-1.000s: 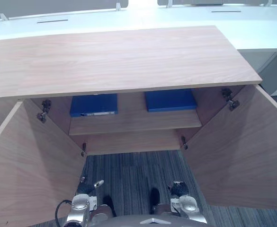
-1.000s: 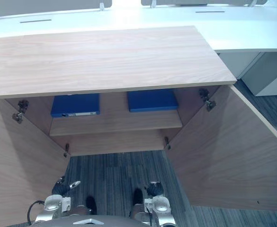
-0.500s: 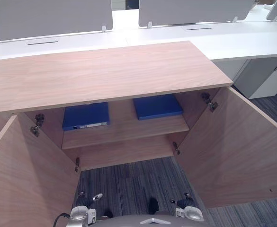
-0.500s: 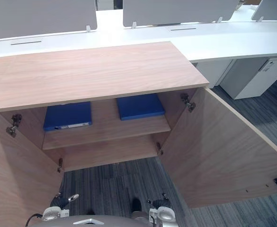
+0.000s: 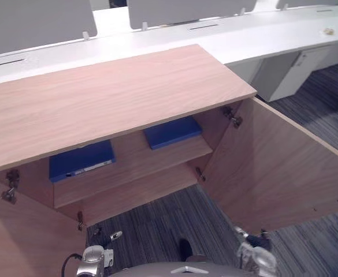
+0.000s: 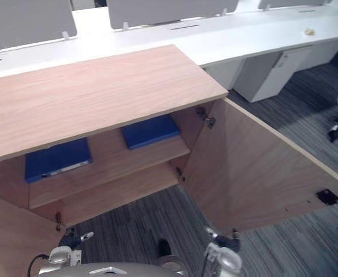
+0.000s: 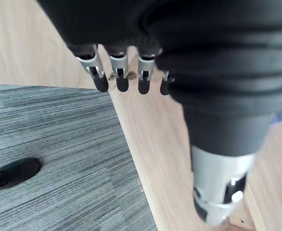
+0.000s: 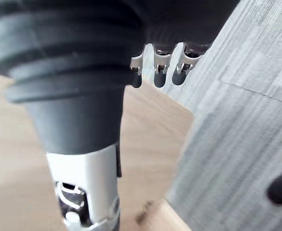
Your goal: Walk over to the cabinet, pick up the folder, carry it to the office cabinet, place the folder inside the office cabinet, then close the office cabinet door
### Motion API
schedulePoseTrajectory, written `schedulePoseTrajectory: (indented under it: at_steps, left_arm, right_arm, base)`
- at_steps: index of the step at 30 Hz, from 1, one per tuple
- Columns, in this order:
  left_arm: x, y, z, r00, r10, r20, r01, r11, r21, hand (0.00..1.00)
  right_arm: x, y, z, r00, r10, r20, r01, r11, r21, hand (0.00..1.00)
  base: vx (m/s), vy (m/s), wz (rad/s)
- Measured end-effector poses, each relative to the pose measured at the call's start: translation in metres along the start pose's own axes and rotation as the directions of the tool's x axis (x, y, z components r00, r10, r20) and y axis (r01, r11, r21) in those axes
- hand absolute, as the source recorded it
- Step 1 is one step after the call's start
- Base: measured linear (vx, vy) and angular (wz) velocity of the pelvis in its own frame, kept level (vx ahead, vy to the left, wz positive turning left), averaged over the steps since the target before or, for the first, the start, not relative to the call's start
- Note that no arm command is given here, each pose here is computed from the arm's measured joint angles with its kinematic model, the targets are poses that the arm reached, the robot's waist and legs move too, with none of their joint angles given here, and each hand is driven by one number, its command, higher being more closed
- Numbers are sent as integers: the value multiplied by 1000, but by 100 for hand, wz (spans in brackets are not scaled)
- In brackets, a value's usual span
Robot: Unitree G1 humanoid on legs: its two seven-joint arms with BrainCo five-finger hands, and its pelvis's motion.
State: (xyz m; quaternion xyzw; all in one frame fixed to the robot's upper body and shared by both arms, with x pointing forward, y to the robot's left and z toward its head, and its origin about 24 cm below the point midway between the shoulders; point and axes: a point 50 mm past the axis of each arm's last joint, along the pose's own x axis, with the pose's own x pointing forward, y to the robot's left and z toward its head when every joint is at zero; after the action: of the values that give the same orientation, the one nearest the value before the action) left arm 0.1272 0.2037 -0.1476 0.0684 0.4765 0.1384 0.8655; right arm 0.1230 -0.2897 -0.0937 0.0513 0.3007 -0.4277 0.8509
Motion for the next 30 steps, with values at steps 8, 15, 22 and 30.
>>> schedulePoseTrajectory:
  at_steps: [8, 15, 22, 30]
  left_arm:
    - [0, -5, 8, 999, -30, 34, 29, 999, 28, 0]
    - [-1, -12, 10, 995, -81, 52, 78, 995, 57, 0]
    - [-3, -14, 6, 994, -100, 52, 96, 993, 61, 0]
    - [-9, -17, -16, 992, -124, -3, 124, 988, 90, 0]
  right_arm:
    - [18, -29, 84, 953, -152, 264, 100, 974, 201, 0]
    - [27, -30, 173, 862, -153, 483, 33, 968, 248, 0]
    - [22, -27, 224, 787, -128, 603, -35, 967, 251, 0]
    - [24, -24, 244, 766, -45, 641, -65, 987, 148, 0]
  base:
    - [-45, -22, -29]
    - [-26, -30, -21]
    - [-48, -42, -2]
    - [-54, -37, 5]
